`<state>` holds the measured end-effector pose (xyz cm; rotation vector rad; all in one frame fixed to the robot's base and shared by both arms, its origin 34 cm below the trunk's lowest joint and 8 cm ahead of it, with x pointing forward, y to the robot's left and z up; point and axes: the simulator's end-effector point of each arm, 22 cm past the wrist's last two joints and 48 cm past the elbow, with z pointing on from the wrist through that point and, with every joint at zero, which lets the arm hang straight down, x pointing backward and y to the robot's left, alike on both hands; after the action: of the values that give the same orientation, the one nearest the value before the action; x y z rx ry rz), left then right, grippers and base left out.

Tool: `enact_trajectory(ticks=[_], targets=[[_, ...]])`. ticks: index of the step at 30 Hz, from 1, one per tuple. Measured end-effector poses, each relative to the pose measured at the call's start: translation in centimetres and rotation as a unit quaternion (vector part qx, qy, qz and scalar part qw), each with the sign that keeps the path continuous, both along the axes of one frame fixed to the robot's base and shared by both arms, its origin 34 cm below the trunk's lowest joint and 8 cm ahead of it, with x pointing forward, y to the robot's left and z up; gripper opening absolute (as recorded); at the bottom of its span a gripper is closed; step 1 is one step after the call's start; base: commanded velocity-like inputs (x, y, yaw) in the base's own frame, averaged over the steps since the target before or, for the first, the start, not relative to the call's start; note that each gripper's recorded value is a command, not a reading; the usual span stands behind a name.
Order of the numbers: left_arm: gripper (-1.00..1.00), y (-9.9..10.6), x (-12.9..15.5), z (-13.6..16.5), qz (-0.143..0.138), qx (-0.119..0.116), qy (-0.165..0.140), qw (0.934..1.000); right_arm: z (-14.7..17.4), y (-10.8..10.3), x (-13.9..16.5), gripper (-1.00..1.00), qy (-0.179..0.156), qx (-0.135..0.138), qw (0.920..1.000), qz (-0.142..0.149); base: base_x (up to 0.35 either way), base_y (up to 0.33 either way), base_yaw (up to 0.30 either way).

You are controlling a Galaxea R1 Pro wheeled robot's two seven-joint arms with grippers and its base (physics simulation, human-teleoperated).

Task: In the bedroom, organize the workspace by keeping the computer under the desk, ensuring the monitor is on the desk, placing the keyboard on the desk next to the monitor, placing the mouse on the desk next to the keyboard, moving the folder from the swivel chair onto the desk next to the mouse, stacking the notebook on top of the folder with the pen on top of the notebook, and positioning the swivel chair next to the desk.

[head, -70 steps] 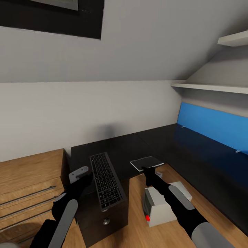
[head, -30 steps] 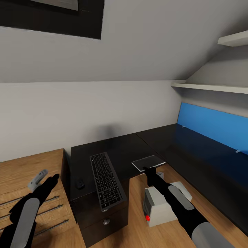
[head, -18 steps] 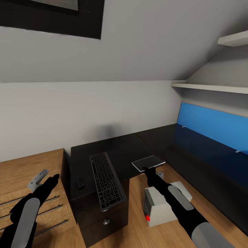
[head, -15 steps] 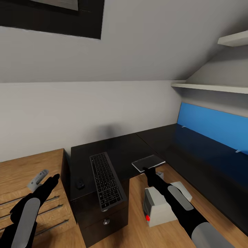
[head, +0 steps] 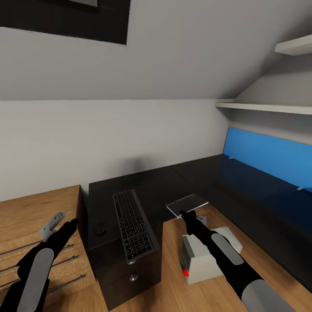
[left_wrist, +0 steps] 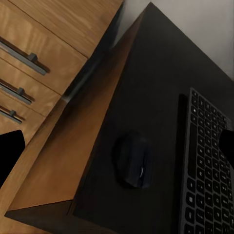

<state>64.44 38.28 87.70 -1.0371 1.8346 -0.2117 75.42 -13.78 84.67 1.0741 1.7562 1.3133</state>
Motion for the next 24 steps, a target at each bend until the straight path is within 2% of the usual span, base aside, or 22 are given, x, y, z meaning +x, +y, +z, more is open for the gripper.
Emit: enact_trajectory(ticks=[8,10,13,24], targets=[[1.00,-0.1,0.0,0.0,-0.001,0.000,0.000,1.0000,0.1,0.2,0.0,-1.00,-0.001,0.000,1.0000,0.001,0.000,0.000,0.000],[1.00,-1.0,0.2,-0.1,-0.011,-0.003,0.001,0.9999,0.1,-0.5,0.1,-1.00,-0.004,-0.001,1.0000,-0.003,0.000,0.000,0.000],[1.00,-2.0,0.4,-0.2,-0.020,-0.005,0.002,0.9998,0.1,-0.2,0.0,-1.00,-0.004,0.001,1.0000,-0.002,0.000,0.000,0.000],[1.00,-2.4,0.2,-0.6,-0.012,-0.020,0.003,0.9997,-0.1,-1.1,0.0,-1.00,-0.003,-0.007,1.0000,-0.003,0.000,0.000,0.000]])
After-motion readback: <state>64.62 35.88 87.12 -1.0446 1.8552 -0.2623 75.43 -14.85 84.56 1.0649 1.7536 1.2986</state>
